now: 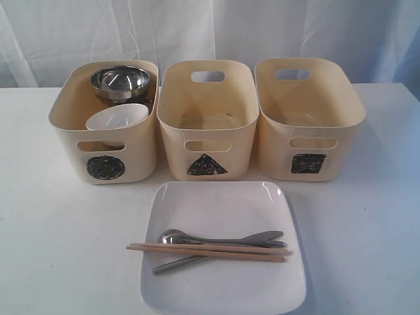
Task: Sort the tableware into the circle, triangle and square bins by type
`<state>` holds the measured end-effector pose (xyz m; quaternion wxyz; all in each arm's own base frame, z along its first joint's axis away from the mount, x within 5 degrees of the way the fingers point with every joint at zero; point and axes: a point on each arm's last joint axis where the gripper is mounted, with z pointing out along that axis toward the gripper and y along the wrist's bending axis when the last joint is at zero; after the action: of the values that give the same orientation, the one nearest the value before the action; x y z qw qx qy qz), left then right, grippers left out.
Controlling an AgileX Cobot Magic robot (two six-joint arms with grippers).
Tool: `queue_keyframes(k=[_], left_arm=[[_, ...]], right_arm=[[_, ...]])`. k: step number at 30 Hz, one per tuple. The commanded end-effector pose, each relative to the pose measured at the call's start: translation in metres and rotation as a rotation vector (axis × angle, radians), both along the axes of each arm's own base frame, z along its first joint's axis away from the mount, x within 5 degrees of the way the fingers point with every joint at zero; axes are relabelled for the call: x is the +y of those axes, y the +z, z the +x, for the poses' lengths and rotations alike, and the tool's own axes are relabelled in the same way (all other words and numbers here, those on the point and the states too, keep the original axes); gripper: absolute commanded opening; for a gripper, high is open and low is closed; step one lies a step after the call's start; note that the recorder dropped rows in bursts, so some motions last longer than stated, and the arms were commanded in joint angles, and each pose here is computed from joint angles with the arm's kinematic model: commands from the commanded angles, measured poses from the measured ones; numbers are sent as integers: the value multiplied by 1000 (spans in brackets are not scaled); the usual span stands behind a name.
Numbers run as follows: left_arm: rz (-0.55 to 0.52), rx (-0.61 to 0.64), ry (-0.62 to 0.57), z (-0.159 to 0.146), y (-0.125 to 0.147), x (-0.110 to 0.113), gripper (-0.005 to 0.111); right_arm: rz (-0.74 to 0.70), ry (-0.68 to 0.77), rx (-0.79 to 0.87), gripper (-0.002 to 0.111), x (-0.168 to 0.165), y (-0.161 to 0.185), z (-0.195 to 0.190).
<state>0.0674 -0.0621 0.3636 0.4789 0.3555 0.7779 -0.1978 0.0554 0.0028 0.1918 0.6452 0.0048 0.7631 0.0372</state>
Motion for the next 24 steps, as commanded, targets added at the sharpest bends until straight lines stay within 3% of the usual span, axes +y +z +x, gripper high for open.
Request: queue_keyframes(k=[1, 11, 18, 24], left_arm=[[-20, -85, 68, -3, 3, 6, 0], [-34, -13, 272, -20, -35, 24, 0], [-48, -56, 297, -32, -69, 30, 0], [-81, -13, 349, -38, -103, 33, 0]], right_arm=[[2, -2, -13, 0, 0, 0, 0], [2, -2, -11, 0, 0, 0, 0], [2, -2, -11, 0, 0, 0, 0], [2, -2, -13, 0, 0, 0, 0]])
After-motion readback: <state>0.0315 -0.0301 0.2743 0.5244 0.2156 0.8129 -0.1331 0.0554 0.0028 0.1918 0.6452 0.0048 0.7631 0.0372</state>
